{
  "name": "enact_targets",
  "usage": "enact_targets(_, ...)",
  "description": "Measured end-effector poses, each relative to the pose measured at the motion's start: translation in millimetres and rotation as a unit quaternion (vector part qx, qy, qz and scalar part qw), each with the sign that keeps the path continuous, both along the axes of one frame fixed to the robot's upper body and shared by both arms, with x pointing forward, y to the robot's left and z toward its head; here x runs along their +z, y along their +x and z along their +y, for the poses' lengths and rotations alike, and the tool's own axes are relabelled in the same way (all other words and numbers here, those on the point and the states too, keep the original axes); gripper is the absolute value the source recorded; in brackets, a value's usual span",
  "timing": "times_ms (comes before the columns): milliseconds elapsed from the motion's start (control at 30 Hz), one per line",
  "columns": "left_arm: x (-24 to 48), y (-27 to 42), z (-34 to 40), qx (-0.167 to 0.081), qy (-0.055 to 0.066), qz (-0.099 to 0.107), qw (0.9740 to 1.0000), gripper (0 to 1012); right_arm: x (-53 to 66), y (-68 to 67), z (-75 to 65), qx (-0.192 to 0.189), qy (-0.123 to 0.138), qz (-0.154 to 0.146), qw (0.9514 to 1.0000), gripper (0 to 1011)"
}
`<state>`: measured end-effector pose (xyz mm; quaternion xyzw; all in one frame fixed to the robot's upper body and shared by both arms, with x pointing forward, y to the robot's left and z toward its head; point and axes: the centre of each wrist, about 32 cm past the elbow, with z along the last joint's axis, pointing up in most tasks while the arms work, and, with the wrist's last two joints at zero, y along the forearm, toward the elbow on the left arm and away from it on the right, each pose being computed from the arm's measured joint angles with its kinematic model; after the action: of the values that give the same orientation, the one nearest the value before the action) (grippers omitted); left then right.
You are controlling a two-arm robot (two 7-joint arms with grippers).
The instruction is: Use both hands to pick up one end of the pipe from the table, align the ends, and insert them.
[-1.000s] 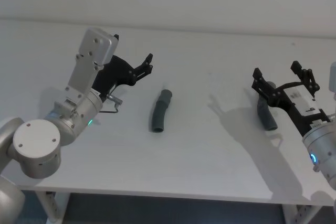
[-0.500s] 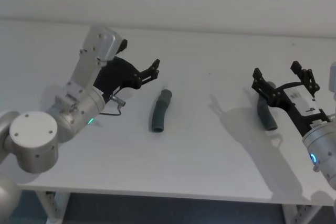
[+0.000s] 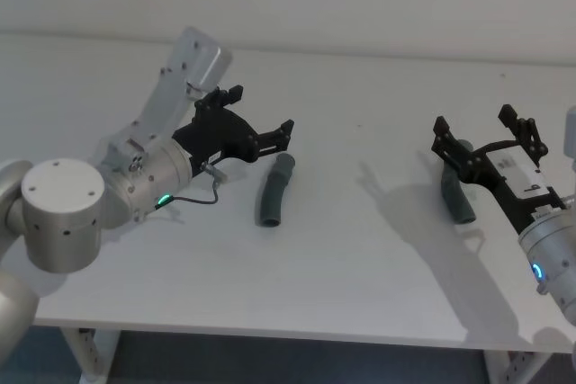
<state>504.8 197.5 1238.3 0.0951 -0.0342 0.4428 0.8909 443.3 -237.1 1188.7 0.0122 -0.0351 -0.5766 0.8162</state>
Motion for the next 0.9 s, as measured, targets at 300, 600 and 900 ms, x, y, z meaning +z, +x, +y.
enact_targets(300,5.7,3.9,-6.0,-0.003,0.010,0.034,0.9994,1001,0.0,0.0,0.0,0.000,0.000,0.000,1.0000,997)
enact_targets(600,3.2,5.2,-11.5,0.002,0.013,0.059,0.9982,1001,0.0,0.0,0.0,0.000,0.000,0.000,1.0000,998)
enact_targets(900,-1.3,5.9,-16.0,0.011,0.017,0.078,0.9967,1001,0.0,0.0,0.0,0.000,0.000,0.000,1.0000,998)
